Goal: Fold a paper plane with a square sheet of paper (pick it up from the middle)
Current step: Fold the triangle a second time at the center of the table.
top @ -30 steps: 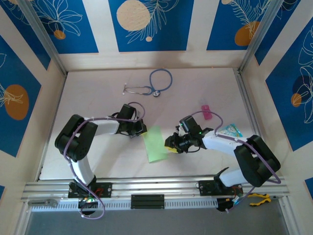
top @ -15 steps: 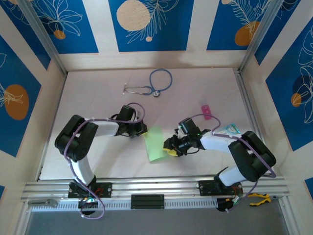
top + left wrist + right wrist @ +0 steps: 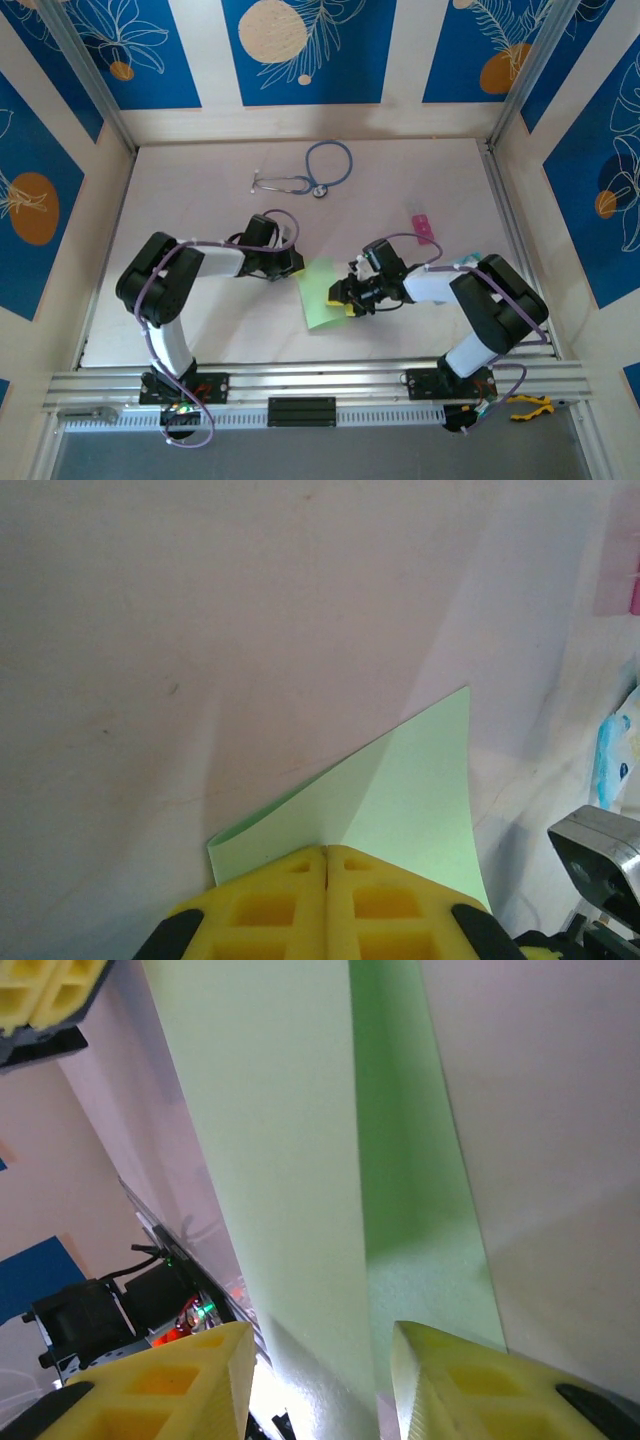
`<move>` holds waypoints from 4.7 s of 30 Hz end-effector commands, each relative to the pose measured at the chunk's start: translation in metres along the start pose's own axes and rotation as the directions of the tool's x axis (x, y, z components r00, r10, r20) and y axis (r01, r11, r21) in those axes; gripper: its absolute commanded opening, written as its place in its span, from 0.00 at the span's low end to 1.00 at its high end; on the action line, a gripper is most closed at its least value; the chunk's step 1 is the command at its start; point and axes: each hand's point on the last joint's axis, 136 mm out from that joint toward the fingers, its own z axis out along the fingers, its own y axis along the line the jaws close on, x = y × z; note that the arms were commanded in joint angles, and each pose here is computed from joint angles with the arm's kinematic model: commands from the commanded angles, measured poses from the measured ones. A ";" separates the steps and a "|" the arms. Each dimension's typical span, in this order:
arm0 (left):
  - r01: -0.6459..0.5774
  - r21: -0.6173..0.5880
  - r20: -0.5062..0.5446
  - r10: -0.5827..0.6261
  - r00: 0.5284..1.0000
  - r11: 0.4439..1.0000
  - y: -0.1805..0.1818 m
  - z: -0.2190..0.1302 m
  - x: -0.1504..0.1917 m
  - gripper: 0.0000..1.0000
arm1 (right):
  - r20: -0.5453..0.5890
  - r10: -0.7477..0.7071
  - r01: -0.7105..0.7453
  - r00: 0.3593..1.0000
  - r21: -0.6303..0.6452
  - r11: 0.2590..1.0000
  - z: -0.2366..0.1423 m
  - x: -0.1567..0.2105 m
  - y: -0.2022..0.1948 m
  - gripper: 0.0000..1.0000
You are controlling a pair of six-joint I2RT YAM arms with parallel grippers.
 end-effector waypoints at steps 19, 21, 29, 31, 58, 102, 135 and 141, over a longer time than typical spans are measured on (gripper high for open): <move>-0.129 0.024 -0.074 0.130 0.989 0.991 -0.028 0.009 -0.016 0.14 | 0.022 -0.007 0.008 1.000 -0.087 0.996 -0.001 -0.026 0.010 0.23; -0.150 0.023 -0.049 0.151 0.987 0.988 -0.035 0.001 -0.021 0.18 | 0.033 0.004 -0.002 0.999 -0.085 0.996 -0.001 -0.028 0.009 0.21; -0.247 0.018 0.080 0.245 0.966 0.969 -0.063 -0.045 -0.026 0.53 | 0.075 0.046 -0.042 0.996 -0.057 0.997 -0.001 -0.034 0.001 0.11; -0.271 0.028 0.122 0.266 0.956 0.962 -0.069 -0.056 -0.024 0.58 | 0.087 0.051 -0.046 0.995 -0.052 0.998 -0.001 -0.037 0.001 0.11; -0.912 -0.237 0.146 0.941 0.306 0.334 -0.092 -0.044 0.122 0.61 | 0.087 0.021 -0.016 0.996 -0.063 0.998 -0.011 -0.036 0.012 0.12; -0.825 -0.565 -0.051 0.999 0.015 -0.017 -0.095 0.001 0.131 0.41 | 0.092 0.047 -0.040 0.995 -0.077 0.996 -0.017 -0.035 0.019 0.12; -0.841 -0.205 0.100 0.866 0.490 0.500 -0.097 -0.010 0.135 0.00 | 0.281 0.018 -0.041 0.960 0.078 0.996 -0.064 -0.033 -0.006 0.39; -0.762 -0.019 0.086 0.760 0.644 0.647 -0.099 -0.006 0.133 0.00 | 0.316 0.022 -0.042 0.949 0.057 0.998 -0.077 -0.028 -0.009 0.37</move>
